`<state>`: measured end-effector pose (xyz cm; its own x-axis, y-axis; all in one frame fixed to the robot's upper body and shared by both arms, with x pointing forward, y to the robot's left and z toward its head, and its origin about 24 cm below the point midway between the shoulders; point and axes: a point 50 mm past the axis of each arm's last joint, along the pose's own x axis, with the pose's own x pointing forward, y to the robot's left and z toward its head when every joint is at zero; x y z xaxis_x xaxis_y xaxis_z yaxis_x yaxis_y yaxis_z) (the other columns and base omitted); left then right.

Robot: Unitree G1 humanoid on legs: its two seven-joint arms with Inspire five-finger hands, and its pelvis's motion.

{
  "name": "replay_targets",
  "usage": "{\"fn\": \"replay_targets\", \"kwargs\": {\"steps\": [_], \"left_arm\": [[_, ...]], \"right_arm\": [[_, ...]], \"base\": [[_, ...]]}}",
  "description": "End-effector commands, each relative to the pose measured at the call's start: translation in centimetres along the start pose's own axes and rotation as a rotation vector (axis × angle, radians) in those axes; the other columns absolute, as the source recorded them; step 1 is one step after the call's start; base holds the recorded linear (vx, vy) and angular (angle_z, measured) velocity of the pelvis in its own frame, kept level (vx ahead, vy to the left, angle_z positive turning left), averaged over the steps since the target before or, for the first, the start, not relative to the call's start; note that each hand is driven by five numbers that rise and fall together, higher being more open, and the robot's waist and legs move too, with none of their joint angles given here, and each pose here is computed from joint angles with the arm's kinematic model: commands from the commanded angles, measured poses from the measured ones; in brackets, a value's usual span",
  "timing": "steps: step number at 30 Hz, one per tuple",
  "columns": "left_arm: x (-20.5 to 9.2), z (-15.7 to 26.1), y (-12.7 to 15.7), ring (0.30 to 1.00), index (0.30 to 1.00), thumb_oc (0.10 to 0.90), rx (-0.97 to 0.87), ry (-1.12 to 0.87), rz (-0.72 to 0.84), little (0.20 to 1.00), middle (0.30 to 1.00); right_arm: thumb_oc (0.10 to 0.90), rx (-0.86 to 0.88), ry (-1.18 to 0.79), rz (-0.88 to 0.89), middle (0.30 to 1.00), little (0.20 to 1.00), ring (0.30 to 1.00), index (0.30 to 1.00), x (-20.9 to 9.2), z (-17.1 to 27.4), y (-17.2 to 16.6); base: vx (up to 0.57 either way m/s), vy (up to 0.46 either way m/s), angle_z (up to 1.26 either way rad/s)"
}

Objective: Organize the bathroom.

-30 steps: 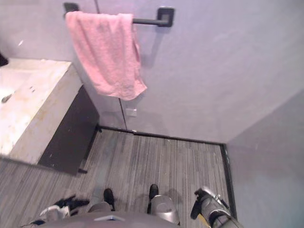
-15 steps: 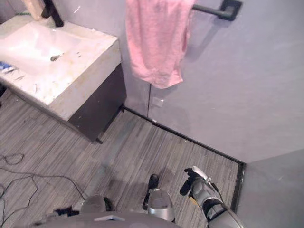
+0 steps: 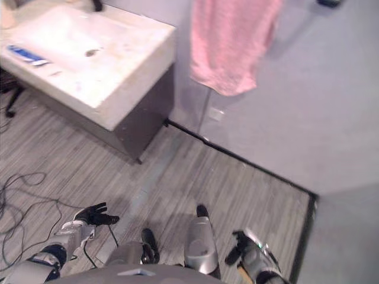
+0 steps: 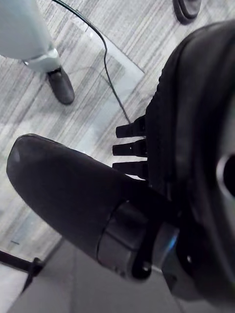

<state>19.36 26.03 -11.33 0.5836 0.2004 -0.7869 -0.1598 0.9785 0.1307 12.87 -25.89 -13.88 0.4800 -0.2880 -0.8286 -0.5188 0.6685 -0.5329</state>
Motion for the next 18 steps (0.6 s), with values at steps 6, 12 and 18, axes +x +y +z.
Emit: {"fn": "replay_targets", "kwargs": {"steps": [6,12,18], "left_arm": [[-0.3,-1.7,1.4,0.9,0.9,0.8,-0.14,0.013,0.12,0.9,0.9],[-0.1,-1.9,0.2,0.9,0.9,0.8,-0.16,0.012,0.11,0.9,0.9],[-0.1,-1.8,-0.5,0.9,0.9,0.8,-0.127,-0.005,0.093,0.9,0.9]], "right_arm": [[0.8,-0.023,-0.043,-0.175,0.9,0.9,0.9,0.9,0.8,2.2,-5.2],[0.8,0.028,-0.034,-0.199,0.9,0.9,0.9,0.9,0.7,1.8,-4.9],[0.8,0.09,-0.081,-0.236,0.9,0.9,0.9,0.9,0.7,2.5,-6.0]], "base": [[-0.13,-0.118,0.37],[-0.13,0.028,0.63],[-0.12,0.186,0.34]]}}
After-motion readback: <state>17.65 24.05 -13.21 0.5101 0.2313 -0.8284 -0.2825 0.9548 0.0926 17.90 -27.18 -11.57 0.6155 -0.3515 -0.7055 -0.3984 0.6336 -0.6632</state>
